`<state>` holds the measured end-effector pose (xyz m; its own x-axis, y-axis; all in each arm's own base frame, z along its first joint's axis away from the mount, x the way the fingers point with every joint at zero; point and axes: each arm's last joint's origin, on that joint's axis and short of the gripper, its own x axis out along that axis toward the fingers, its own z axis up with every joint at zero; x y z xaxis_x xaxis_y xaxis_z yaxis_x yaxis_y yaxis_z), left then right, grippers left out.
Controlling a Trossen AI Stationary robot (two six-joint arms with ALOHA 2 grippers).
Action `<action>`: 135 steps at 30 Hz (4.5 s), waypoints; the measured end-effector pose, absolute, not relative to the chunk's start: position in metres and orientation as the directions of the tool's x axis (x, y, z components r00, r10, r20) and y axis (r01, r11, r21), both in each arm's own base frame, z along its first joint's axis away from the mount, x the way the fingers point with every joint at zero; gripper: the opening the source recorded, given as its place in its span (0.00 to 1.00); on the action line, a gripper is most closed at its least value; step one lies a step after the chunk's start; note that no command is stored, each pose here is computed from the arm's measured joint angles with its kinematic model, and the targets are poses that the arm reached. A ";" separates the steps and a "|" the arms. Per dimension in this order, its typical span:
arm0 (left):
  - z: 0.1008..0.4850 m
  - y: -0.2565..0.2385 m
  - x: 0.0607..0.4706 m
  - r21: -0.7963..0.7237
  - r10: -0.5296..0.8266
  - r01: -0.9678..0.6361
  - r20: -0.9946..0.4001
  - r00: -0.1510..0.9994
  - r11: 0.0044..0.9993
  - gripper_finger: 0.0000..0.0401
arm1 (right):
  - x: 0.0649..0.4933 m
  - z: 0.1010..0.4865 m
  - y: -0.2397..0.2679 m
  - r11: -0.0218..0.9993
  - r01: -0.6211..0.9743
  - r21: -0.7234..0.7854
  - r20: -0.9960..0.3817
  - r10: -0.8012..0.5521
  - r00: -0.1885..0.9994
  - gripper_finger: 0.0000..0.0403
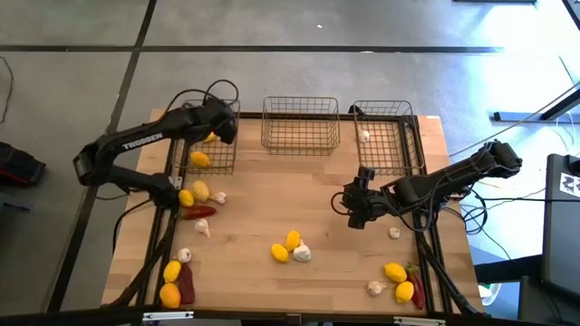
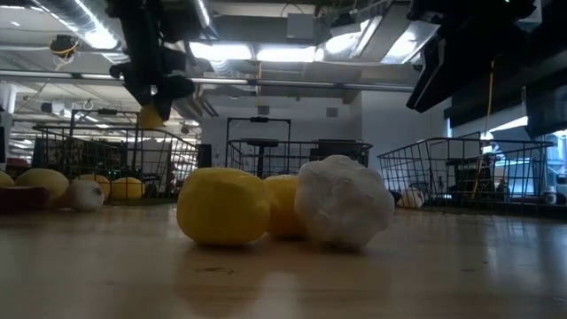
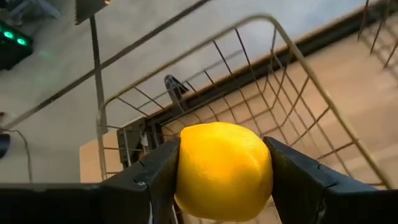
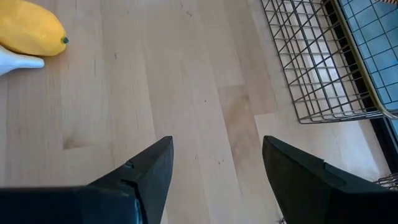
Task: Sort produce into baskets
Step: Put the yellow lemon into the left gold wire basket, then put the white garlic into the right gold wire basket
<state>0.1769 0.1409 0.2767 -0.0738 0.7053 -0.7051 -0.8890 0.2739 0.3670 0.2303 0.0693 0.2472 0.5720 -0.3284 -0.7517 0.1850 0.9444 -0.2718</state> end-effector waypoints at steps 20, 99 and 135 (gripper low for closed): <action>0.223 0.162 0.190 0.483 0.487 -0.763 -0.835 -0.254 0.430 0.51 | 0.230 0.247 0.070 0.950 0.199 -0.242 -0.759 -0.313 0.570 0.60; 0.245 0.144 0.171 0.376 0.536 -0.716 -0.844 -0.003 0.588 0.65 | 0.235 0.250 0.071 0.950 0.178 -0.257 -0.725 -0.311 0.614 0.60; 0.278 -0.004 0.217 0.019 0.242 -0.356 -0.768 0.594 0.934 0.66 | 0.235 0.249 0.071 0.946 0.141 -0.291 -0.728 -0.315 0.609 0.60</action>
